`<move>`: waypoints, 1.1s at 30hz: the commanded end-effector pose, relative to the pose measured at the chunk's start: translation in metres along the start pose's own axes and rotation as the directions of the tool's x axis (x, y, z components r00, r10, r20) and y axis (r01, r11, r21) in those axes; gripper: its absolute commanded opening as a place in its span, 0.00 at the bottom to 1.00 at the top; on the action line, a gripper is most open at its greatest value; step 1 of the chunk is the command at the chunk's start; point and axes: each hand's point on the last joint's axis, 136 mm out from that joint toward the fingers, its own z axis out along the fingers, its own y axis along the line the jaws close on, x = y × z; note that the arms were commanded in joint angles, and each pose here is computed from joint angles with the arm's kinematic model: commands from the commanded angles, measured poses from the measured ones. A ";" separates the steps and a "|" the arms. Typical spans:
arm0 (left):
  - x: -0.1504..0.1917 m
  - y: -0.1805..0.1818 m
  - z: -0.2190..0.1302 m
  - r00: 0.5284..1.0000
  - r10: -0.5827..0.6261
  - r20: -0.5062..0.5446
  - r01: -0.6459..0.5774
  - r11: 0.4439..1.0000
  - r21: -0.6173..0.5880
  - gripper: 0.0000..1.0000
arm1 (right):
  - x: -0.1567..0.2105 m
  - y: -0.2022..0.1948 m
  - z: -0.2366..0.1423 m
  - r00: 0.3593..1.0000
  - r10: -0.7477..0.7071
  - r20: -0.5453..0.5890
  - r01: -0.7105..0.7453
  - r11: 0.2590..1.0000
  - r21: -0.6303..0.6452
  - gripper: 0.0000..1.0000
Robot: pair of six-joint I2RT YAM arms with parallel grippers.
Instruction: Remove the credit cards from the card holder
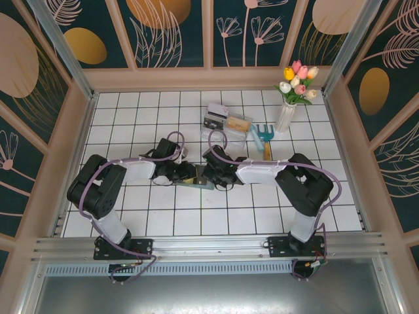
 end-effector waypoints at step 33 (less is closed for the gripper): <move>0.001 0.017 -0.020 0.997 0.077 0.032 -0.072 0.988 -0.137 0.00 | 0.008 -0.050 0.009 0.997 0.067 -0.023 -0.062 0.986 0.156 0.11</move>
